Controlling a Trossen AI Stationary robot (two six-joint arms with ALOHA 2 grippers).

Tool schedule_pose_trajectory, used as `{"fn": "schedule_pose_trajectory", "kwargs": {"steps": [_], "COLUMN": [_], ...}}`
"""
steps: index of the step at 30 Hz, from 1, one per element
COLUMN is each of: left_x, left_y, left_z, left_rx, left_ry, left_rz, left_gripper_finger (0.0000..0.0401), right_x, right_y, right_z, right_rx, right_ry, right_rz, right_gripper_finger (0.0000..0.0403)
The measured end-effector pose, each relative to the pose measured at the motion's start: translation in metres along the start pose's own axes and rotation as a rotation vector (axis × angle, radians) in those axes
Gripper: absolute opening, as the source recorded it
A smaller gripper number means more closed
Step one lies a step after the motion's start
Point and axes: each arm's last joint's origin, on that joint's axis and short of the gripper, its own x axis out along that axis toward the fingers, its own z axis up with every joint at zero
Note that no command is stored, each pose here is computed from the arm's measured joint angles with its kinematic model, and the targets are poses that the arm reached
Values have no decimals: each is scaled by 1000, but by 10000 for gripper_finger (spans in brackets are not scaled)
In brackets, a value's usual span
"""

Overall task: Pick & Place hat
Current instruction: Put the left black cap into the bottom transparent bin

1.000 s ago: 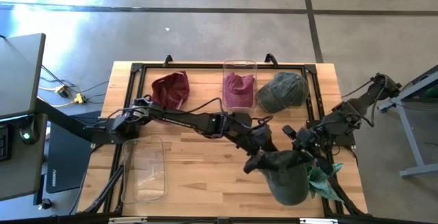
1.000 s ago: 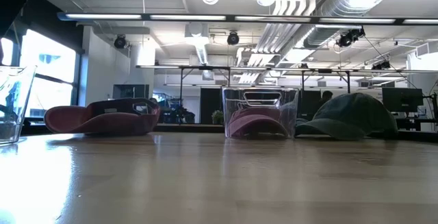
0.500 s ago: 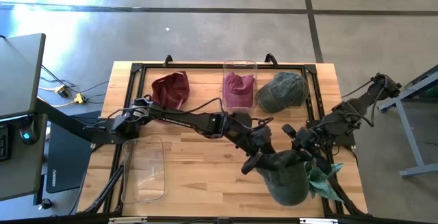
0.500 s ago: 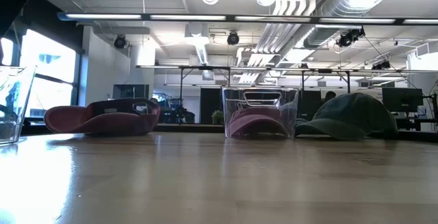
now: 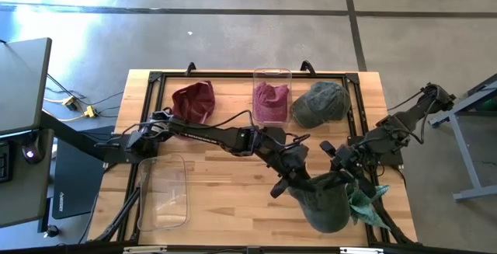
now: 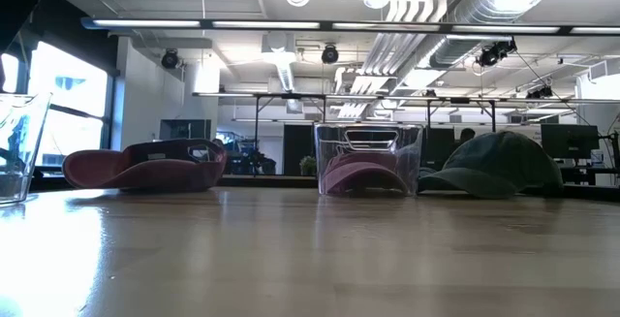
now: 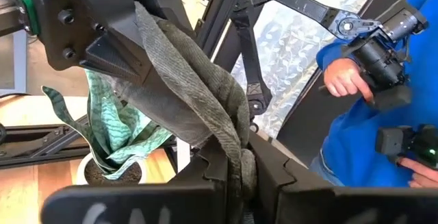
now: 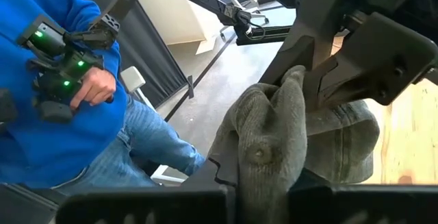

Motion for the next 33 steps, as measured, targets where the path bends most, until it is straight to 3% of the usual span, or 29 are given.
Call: {"fn": "schedule_pose_trajectory", "kwargs": {"steps": [9, 18, 27, 33], "left_x": [0, -12, -73, -122], "left_y": [-1, -15, -43, -69], "left_z": [0, 8, 25, 36], "left_rx": [-21, -98, -90, -94], "left_ry": [21, 104, 338, 456], "left_rz": [-60, -165, 118, 314], "left_gripper_finger": [9, 7, 6, 6], "right_x": [0, -1, -1, -2], "right_y": [-1, -4, -9, -12], "right_z": [-1, -7, -9, -8], "right_rx": [2, 96, 123, 102], "right_ry": [13, 59, 40, -5], "right_rz": [-6, -72, -198, -292], "right_gripper_finger": [7, 59, 156, 173]}}
